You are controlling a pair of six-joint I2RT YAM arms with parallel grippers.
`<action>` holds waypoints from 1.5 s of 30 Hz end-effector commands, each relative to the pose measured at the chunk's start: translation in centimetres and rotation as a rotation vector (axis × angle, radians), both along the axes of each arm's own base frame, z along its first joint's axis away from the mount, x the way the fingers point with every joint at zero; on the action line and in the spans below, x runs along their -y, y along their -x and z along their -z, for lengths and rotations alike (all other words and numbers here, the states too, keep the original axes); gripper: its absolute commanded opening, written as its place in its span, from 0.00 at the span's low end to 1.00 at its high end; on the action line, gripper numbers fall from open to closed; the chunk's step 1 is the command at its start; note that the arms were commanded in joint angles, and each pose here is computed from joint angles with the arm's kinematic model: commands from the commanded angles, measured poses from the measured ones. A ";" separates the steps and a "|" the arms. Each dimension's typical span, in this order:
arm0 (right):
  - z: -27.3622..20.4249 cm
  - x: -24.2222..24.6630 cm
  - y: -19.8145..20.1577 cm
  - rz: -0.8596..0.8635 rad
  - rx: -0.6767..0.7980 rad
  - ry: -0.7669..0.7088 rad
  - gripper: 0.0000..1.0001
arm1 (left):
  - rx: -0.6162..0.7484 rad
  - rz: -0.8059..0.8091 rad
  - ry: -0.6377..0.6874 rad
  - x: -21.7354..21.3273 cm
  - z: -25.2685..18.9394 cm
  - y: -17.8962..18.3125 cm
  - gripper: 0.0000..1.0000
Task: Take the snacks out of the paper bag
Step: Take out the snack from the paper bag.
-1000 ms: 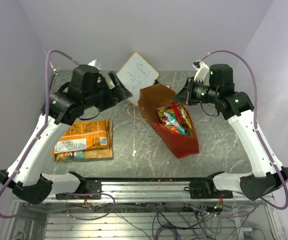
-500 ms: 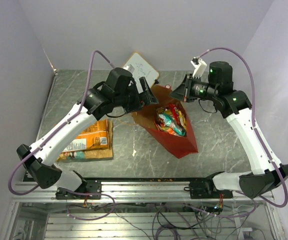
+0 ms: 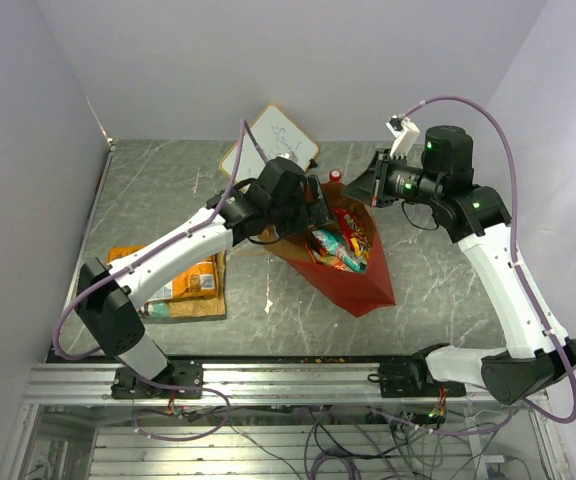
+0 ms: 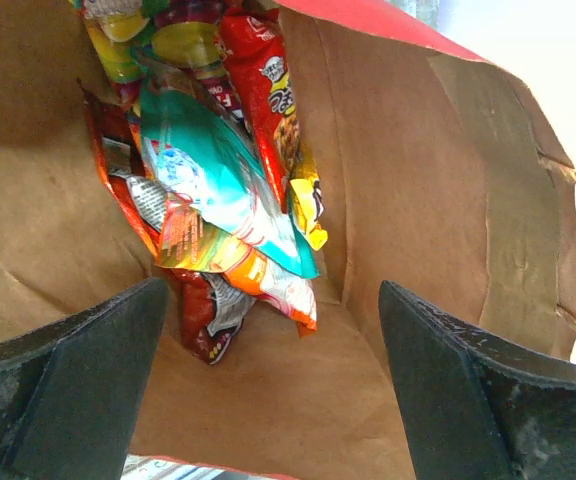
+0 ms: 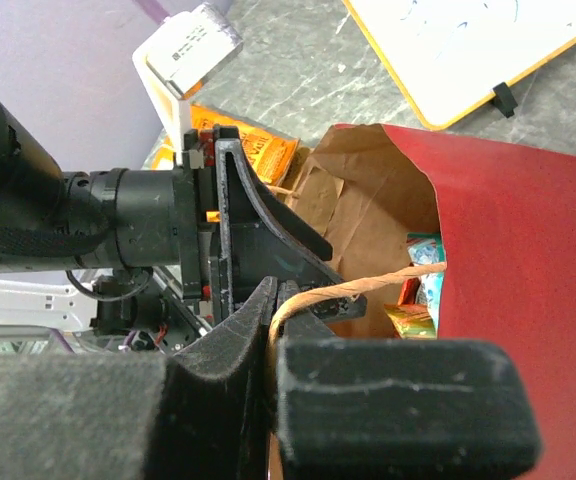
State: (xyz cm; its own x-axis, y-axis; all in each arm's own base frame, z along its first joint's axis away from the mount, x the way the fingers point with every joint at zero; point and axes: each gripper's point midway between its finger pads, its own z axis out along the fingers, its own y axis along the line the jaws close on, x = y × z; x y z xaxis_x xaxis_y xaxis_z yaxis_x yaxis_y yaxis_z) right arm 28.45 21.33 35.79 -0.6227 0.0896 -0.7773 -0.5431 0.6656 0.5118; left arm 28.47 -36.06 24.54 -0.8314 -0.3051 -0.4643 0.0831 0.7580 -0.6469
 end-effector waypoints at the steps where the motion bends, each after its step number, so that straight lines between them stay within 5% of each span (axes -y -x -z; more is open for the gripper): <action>1: -1.6 -0.3 0.3 -0.036 0.083 -0.018 0.00 | 0.094 -0.020 0.013 -0.9 -3.0 -0.8 0.97; 8: -1.8 -0.4 0.8 -0.051 0.096 -0.030 0.00 | 0.019 -0.045 0.028 -0.8 1.7 -0.2 0.74; 15: -1.2 -0.3 0.9 -0.055 0.084 -0.021 0.00 | -0.026 -0.039 -0.113 -0.8 6.1 -1.9 0.85; 21: -0.6 0.0 0.9 -0.046 0.079 0.008 0.00 | -0.039 0.022 -0.064 2.4 7.8 -4.0 0.82; 25: -0.7 0.3 0.8 -0.034 0.088 0.024 0.00 | -0.075 0.062 -0.083 4.0 9.7 -4.6 0.61; 31: -0.7 2.2 -0.5 0.073 0.097 0.113 0.00 | -0.029 0.088 -0.036 4.4 7.0 -4.6 0.09; 45: -2.0 7.8 -2.6 0.341 0.155 0.323 0.00 | 0.050 0.146 0.130 4.5 -1.6 -2.6 0.07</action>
State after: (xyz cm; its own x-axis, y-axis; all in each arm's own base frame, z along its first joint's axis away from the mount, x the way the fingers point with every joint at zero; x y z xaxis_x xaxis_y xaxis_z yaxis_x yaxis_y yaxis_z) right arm 30.72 15.49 36.10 -0.5397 0.0174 -0.8417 -0.3754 0.8899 0.2592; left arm 31.36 -39.71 20.04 -0.8751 -0.2184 -0.4319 0.1387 0.7418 -0.6562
